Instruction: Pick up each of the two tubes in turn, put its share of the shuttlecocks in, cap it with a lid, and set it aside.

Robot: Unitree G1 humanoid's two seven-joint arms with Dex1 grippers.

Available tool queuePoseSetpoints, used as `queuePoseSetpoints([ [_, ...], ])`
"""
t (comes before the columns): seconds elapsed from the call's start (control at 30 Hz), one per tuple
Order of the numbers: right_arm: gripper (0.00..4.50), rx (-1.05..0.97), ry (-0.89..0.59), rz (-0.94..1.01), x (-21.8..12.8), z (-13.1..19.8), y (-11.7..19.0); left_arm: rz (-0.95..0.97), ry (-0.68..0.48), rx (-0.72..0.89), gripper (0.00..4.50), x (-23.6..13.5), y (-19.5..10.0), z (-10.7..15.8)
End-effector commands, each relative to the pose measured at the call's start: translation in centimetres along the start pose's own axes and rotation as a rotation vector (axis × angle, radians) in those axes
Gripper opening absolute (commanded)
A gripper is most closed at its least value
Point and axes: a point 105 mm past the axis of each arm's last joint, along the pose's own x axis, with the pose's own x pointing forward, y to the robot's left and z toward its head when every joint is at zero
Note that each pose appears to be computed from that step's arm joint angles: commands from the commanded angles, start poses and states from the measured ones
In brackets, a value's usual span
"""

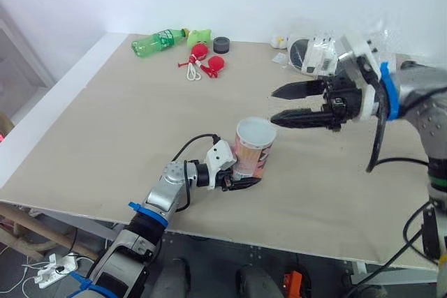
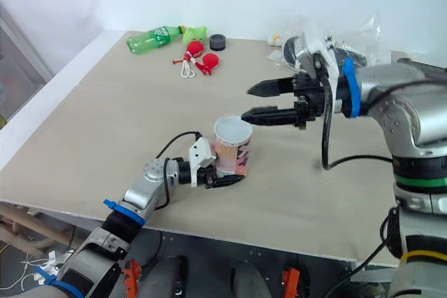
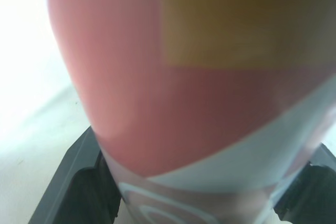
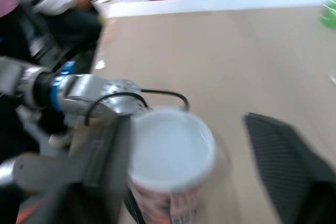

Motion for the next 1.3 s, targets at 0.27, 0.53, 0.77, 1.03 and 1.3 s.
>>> queuePoseSetpoints([
  [0.27, 4.5, 0.061, -0.186, -0.295, -0.4, -4.6, 3.9, 0.0, 0.007, -0.025, 4.48, -3.0, 0.5, -0.6],
  [0.53, 4.5, 0.061, -0.145, -0.364, 1.0, -8.7, 5.7, 0.01, 0.047, -0.002, 4.48, -5.7, 0.8, -1.2],
  [0.77, 4.5, 0.085, -0.115, -0.368, 3.2, -12.3, 6.6, 0.061, 0.069, -0.009, 4.48, -8.2, 1.2, -1.7],
  [1.03, 4.5, 0.107, -0.126, -0.381, 5.7, -15.0, 5.7, 0.114, 0.037, -0.037, 4.48, -12.0, 0.8, 0.2],
  [1.3, 4.5, 0.108, -0.165, -0.343, 7.8, -15.2, 5.0, 0.11, 0.035, -0.026, 4.48, -13.3, 0.1, 2.3],
])
